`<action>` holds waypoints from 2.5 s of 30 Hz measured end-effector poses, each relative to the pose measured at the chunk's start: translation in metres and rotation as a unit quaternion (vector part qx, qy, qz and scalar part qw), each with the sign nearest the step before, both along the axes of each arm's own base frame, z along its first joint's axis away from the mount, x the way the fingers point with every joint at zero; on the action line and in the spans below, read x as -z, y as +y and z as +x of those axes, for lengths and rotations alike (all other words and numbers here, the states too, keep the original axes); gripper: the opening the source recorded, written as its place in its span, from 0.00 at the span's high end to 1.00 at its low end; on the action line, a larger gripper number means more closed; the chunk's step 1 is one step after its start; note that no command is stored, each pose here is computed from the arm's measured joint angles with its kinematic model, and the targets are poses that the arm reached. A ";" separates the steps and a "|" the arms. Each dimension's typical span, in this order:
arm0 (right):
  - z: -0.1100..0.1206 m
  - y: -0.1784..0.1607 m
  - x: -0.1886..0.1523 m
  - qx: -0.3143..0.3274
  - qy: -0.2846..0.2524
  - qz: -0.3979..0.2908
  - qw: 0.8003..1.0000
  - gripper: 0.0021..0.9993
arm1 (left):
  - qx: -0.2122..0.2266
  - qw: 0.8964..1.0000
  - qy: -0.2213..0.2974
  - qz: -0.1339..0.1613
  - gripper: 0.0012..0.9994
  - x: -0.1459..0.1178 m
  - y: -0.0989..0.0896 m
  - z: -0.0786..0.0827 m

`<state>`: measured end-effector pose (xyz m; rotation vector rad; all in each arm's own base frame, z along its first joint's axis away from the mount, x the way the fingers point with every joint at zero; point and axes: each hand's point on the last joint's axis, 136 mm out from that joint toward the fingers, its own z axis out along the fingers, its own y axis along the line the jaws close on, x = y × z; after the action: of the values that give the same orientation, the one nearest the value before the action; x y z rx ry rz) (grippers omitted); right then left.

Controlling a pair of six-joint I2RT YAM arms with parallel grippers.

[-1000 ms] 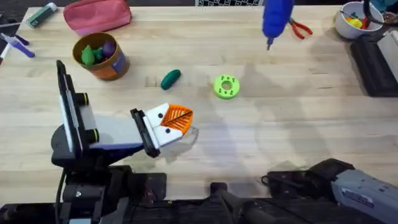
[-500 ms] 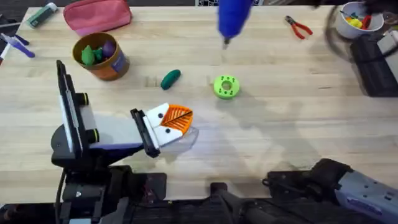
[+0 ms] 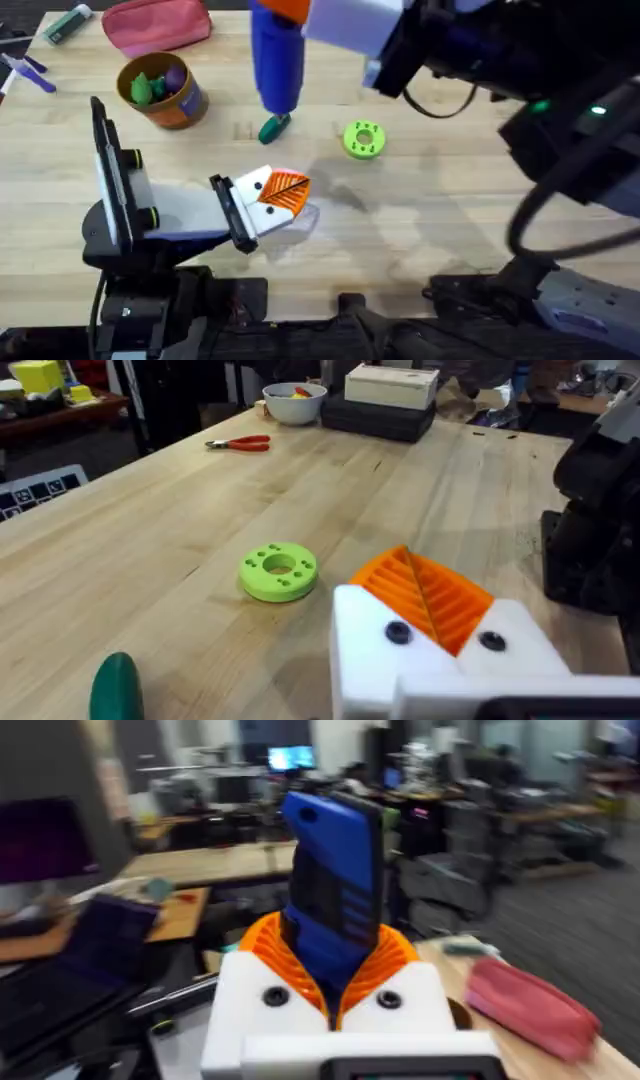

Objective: Pick up the gripper from the table and insert it into the empty holder that is missing its gripper. Then pick up a screw, insert it into the mounting hole, and use the screwdriver to tighten it. Finally, clean up the table by picking up the vegetable and placing it into the bucket.

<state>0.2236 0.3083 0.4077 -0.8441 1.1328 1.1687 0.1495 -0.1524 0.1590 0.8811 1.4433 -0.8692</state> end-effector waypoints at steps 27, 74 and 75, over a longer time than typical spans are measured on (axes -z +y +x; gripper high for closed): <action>-0.059 0.043 0.031 -0.179 -0.039 -0.033 0.982 0.98 | 0.000 1.000 0.000 0.000 0.98 0.000 0.000 0.000; -0.066 0.058 0.056 -0.215 -0.090 -0.052 0.971 0.98 | 0.000 1.000 0.000 0.000 0.98 0.000 0.000 0.000; -0.067 0.058 0.056 -0.216 -0.091 -0.052 0.971 0.98 | 0.000 1.000 0.000 0.000 0.98 0.000 0.000 0.000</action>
<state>0.1566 0.3659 0.3515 -1.2980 0.8876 1.3592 0.1495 -0.1524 0.1590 0.8813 1.4429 -0.8690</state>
